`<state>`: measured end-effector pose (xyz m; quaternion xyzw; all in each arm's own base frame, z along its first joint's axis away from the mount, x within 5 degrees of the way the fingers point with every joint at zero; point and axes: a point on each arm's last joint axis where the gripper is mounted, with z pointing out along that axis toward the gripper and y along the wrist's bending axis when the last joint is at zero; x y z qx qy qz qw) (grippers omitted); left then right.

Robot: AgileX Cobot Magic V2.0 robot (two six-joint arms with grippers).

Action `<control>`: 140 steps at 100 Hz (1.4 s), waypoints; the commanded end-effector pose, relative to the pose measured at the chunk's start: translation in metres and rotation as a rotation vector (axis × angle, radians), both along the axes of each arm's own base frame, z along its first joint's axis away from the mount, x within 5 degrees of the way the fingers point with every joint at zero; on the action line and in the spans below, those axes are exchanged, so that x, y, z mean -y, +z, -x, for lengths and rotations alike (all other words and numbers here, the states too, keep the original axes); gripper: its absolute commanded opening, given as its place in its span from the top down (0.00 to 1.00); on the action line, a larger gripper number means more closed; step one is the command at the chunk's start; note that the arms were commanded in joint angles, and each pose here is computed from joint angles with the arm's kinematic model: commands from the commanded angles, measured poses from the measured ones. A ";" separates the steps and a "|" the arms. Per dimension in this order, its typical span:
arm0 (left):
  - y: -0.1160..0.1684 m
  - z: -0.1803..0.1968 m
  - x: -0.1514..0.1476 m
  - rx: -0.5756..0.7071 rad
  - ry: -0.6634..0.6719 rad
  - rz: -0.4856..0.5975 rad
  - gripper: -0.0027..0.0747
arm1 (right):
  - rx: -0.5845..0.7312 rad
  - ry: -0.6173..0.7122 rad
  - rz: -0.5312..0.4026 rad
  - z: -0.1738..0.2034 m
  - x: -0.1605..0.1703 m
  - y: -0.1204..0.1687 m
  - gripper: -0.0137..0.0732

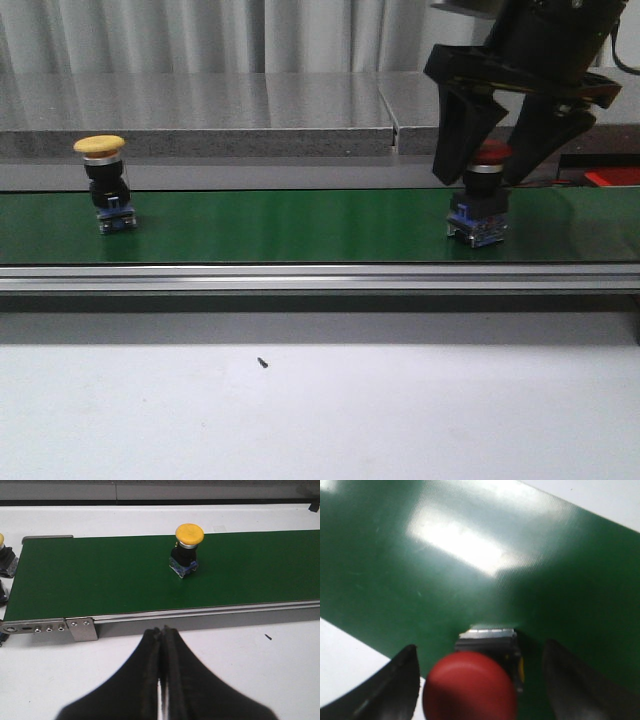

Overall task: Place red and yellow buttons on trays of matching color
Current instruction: 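Grasp the red button off the belt with the right gripper and lift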

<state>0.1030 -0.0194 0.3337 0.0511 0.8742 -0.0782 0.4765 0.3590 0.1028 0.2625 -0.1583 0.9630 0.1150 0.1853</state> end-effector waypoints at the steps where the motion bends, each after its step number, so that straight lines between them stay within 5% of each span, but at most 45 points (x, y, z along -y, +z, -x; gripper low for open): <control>1: 0.014 -0.003 0.001 0.093 0.007 0.035 0.99 | 0.098 -0.002 -0.037 -0.004 -0.002 0.023 0.34; 22: 0.014 -0.003 0.001 0.093 0.007 0.035 0.99 | 0.073 0.005 -0.031 -0.002 -0.001 0.022 0.63; 42: 0.014 -0.003 0.001 0.093 0.007 0.035 0.99 | 0.136 -0.013 -0.030 0.005 0.009 0.044 0.63; 64: 0.014 -0.003 0.001 0.093 0.007 0.035 0.99 | 0.204 -0.163 -0.011 0.006 0.066 0.066 0.63; 89: 0.014 -0.003 0.001 0.093 0.007 0.035 0.99 | 0.212 -0.371 0.013 0.005 0.140 0.066 0.63; 140: 0.014 -0.003 0.001 0.093 0.007 0.035 0.99 | 0.167 -0.585 0.076 -0.013 0.233 0.033 0.63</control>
